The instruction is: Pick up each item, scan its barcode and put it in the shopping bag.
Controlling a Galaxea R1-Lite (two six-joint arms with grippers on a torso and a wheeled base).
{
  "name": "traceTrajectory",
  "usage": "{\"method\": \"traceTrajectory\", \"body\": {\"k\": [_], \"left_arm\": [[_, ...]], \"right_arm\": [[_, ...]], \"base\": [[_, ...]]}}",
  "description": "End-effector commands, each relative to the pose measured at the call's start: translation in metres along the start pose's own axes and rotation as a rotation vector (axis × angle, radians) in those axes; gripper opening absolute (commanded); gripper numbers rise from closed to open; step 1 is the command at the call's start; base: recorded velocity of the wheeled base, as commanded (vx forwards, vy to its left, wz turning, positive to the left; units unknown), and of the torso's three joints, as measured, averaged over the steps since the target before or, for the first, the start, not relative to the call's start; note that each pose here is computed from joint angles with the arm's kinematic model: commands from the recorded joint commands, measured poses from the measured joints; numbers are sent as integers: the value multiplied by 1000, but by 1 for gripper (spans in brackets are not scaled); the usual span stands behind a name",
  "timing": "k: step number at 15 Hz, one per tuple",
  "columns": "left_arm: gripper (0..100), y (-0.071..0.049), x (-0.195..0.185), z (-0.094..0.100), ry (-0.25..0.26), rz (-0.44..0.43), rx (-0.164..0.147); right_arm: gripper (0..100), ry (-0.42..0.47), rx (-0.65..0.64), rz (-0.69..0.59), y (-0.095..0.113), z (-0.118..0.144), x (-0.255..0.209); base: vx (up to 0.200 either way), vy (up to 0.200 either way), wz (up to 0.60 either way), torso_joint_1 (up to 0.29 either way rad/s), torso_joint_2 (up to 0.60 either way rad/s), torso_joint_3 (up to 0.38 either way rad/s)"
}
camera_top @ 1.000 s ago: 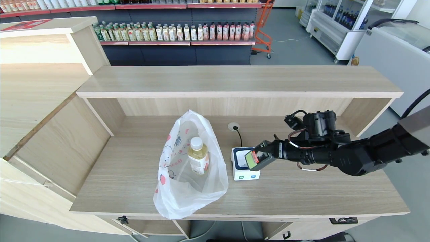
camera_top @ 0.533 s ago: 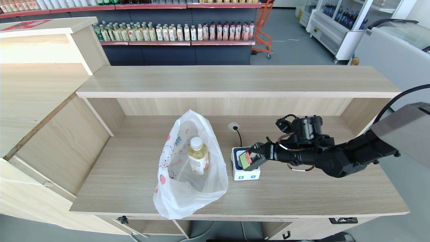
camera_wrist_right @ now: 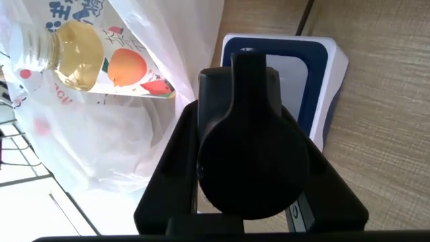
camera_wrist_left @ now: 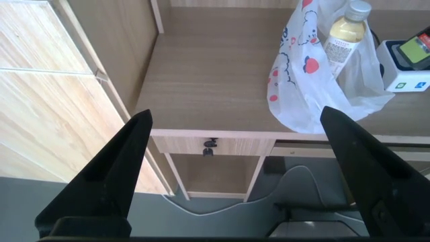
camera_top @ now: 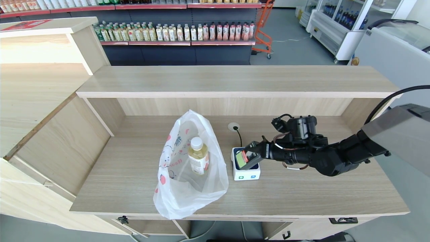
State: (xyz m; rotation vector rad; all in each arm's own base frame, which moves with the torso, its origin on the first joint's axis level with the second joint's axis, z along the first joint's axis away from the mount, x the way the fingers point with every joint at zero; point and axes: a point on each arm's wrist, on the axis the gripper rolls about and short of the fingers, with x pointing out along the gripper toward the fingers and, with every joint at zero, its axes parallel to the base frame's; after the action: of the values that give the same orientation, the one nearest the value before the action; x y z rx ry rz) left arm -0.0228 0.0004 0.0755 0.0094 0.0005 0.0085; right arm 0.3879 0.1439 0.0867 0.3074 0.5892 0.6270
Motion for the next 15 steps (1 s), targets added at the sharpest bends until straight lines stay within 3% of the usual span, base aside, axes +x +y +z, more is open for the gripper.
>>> {"method": "traceTrajectory", "body": {"k": [1,4,7,9,15], "left_arm": [[100,0,0,0,0,1,0],[100,0,0,0,0,1,-2],[100,0,0,0,0,1,-2],[100,0,0,0,0,1,0],[100,0,0,0,0,1,-2]], "right_arm": [[0,-4,-3,5,3,1,-1],[0,-91,-40,34,21,23,-24],[0,-194,-151,5,41,39,-92],[0,-236,-186,-1,45,47,-112],[0,-188,-150,-30,42,40,-125]], "base": [[0,0,0,0,0,0],[0,0,0,0,0,0],[0,0,0,0,0,0],[0,100,0,4,1,1],[0,200,0,2,6,4]]}}
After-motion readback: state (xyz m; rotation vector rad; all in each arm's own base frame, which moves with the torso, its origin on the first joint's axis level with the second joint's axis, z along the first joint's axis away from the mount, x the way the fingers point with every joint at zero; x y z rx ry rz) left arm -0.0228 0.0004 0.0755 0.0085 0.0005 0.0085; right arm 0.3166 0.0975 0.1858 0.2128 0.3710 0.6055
